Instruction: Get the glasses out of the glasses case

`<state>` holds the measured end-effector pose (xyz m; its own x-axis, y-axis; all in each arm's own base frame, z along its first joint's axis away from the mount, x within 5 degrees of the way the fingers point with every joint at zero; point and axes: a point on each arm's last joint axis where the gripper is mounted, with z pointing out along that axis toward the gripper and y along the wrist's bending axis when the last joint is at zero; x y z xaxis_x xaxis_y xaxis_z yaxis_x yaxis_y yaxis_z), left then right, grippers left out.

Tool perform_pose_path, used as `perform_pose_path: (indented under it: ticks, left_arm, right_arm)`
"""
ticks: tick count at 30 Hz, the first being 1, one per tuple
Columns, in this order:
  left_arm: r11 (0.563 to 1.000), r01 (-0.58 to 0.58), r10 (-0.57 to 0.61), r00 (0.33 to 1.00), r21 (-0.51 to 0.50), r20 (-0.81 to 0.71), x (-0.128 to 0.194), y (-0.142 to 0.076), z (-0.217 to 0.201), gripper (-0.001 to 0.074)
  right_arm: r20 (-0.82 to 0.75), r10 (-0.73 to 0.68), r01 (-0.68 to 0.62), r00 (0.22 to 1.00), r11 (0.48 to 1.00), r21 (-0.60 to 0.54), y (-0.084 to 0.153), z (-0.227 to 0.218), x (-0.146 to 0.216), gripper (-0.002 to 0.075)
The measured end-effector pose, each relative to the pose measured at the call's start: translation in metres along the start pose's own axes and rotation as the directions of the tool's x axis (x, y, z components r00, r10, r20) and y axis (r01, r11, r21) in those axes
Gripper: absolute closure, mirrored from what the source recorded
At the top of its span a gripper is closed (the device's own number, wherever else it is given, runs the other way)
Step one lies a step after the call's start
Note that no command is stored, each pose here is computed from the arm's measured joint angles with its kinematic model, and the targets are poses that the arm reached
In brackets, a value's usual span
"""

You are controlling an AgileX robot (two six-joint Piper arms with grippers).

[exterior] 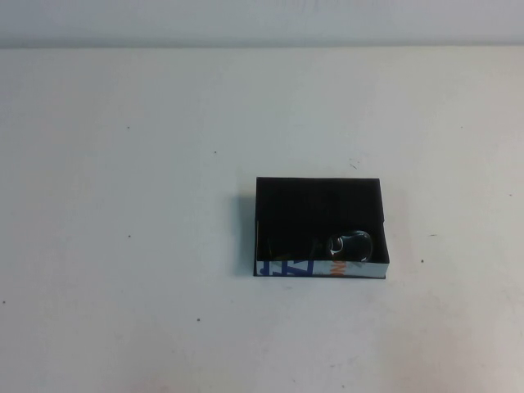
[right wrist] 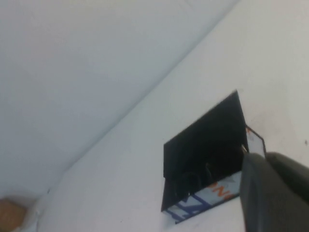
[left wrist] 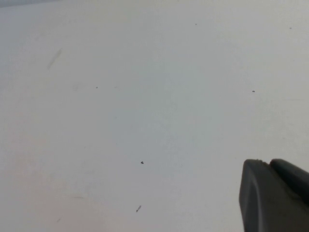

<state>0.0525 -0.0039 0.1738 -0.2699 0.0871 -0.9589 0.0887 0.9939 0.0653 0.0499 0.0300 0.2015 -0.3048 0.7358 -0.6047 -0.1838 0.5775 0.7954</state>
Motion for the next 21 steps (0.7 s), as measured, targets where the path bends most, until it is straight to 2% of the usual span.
perform_pose_path:
  ticks: [5, 10, 13, 16, 19, 21]
  left_arm:
    - [1.0, 0.0, 0.0, 1.0, 0.0, 0.0, 0.0, 0.0, 0.0, 0.0739]
    - [1.0, 0.0, 0.0, 1.0, 0.0, 0.0, 0.0, 0.0, 0.0, 0.0739]
    - [1.0, 0.0, 0.0, 1.0, 0.0, 0.0, 0.0, 0.0, 0.0, 0.0739]
    - [1.0, 0.0, 0.0, 1.0, 0.0, 0.0, 0.0, 0.0, 0.0, 0.0739]
    - [1.0, 0.0, 0.0, 1.0, 0.0, 0.0, 0.0, 0.0, 0.0, 0.0739]
    - [1.0, 0.0, 0.0, 1.0, 0.0, 0.0, 0.0, 0.0, 0.0, 0.0739]
  right_arm:
    - [-0.004, -0.263, 0.263, 0.965, 0.964, 0.021, 0.04, 0.003, -0.034, 0.0743]
    - [-0.181, -0.511, 0.53, 0.84, 0.845, 0.075, 0.084, 0.033, -0.08, 0.0743]
    - [-0.306, -0.618, 0.659, 0.724, 0.751, 0.041, 0.104, 0.061, -0.104, 0.0743]
    - [-0.405, -0.715, 0.764, 0.57, 0.642, -0.059, 0.122, 0.092, -0.125, 0.0743]
    - [-0.517, -0.756, 0.799, 0.401, 0.565, -0.207, 0.126, 0.128, -0.136, 0.0743]
    - [-0.56, -0.789, 0.794, 0.253, 0.5, -0.347, 0.126, 0.154, -0.137, 0.0743]
